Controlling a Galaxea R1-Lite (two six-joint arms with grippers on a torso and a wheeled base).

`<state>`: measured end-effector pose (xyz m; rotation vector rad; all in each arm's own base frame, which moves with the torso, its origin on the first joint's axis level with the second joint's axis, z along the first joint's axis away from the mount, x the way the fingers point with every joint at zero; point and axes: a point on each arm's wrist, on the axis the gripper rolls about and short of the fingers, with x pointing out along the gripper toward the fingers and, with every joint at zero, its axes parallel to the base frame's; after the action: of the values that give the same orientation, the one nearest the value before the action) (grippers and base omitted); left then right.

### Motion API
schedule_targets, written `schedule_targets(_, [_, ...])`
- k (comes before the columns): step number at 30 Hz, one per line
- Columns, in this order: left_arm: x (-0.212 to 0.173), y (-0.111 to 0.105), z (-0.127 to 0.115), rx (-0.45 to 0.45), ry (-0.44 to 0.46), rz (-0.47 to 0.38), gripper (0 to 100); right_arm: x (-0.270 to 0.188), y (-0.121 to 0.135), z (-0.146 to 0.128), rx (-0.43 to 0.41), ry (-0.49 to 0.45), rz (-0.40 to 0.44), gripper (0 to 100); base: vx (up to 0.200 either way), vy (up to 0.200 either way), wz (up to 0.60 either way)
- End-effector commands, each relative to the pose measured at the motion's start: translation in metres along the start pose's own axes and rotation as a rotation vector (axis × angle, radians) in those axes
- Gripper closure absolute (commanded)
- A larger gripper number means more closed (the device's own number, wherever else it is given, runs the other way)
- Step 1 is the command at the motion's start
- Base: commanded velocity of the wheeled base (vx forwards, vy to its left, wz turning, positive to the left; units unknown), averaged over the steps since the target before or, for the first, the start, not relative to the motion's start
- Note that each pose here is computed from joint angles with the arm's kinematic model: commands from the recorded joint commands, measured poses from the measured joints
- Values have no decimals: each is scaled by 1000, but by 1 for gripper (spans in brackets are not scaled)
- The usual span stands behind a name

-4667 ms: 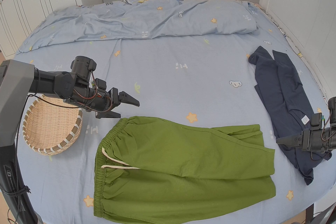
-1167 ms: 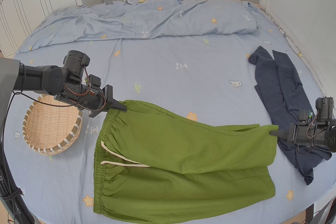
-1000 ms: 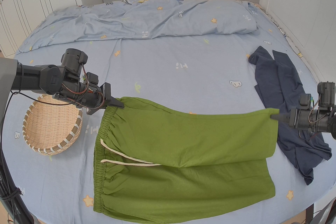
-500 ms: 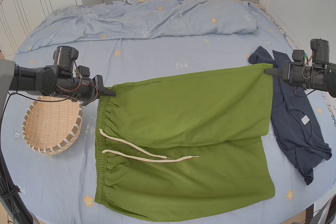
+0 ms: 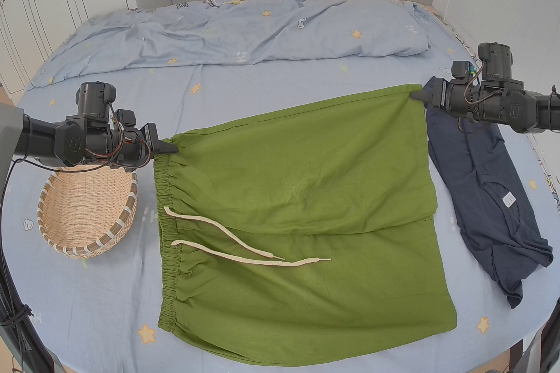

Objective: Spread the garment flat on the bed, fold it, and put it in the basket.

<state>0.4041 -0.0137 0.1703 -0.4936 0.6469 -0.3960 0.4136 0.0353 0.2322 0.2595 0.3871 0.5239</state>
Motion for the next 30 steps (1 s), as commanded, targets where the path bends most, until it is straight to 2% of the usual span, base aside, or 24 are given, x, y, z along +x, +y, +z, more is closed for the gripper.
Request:
schedule_targets(1, [-1, 14, 4, -7, -28, 20, 100, 29, -14, 0, 3, 4, -24, 100, 0, 0, 0])
schedule_targets(9, [3, 24, 6, -3, -56, 23, 100, 45, -20, 10, -9, -25, -58, 100, 0, 0, 0])
schedule_targets(17, [6, 29, 5, -9, -53, 28, 100, 58, -11, 4, -15, -7, -49, 100, 0, 0, 0])
schedule_targets(25, [14, 33, 1, -15, -35, 33, 100, 66, -14, -5, -1, 25, -56, 100, 0, 0, 0])
schedule_targets(26, [15, 33, 1, -13, -36, 31, 0, 66, -14, -6, 0, 29, -58, 100, 0, 0, 0])
schedule_targets(27, [15, 32, 1, -13, -37, 31, 0, 67, -14, -6, 0, 29, -58, 0, 0, 0, 0])
schedule_targets(30, [17, 32, 2, -4, -43, 27, 0, 73, -18, -12, 8, 43, -61, 0, 0, 0, 0])
